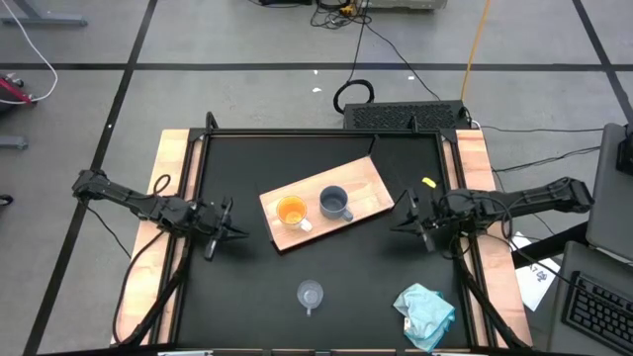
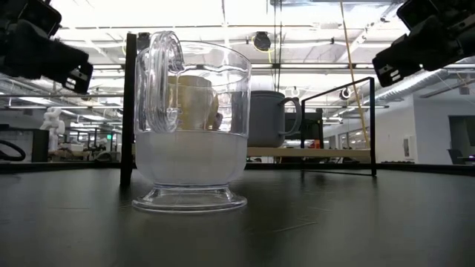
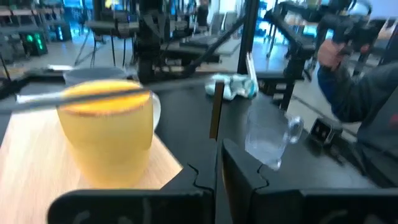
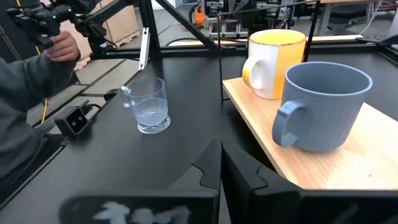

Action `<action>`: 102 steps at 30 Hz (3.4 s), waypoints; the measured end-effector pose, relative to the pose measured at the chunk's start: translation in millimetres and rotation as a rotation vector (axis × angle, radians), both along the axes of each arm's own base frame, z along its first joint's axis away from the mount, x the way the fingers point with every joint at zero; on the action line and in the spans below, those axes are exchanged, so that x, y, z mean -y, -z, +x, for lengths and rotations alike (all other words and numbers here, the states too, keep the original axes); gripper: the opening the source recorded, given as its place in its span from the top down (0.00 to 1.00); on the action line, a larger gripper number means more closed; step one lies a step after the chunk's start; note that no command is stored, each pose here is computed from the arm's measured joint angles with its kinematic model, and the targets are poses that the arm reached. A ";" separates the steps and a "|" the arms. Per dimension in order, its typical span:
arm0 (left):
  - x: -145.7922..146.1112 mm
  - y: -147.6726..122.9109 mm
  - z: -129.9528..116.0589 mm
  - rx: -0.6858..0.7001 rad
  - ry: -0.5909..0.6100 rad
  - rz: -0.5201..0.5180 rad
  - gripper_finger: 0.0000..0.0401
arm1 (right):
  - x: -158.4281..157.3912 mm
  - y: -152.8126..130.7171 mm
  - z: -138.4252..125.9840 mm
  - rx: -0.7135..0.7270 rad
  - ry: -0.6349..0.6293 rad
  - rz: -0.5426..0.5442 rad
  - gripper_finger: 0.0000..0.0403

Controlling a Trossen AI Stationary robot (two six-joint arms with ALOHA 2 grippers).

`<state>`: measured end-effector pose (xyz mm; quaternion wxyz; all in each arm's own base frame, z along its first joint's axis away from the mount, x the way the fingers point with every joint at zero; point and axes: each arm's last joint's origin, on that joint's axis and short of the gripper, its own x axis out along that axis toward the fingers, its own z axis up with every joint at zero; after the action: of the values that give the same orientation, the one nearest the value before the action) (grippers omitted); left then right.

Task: Stack small to large cups/mugs on shelf
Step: Put the transparent mug on the shelf

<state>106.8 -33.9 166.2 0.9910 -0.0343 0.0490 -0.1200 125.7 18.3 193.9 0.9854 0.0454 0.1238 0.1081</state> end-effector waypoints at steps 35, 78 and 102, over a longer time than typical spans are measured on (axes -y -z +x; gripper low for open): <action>20.5 -106.8 60.7 0.070 -0.002 0.077 0.87 | -4.2 -1.4 -4.5 0.020 -0.044 -0.036 1.00; 55.8 -151.7 256.6 -0.671 0.274 0.459 0.41 | -1.7 -4.9 -20.5 0.044 -0.035 0.005 1.00; 94.5 -104.0 271.4 -0.740 0.497 0.551 0.41 | 0.9 4.6 -36.6 0.155 -0.031 0.047 1.00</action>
<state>378.2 -128.5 270.2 0.8211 0.2003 0.4323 -0.3141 89.1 17.4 189.3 0.9889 0.0580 0.0453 0.1294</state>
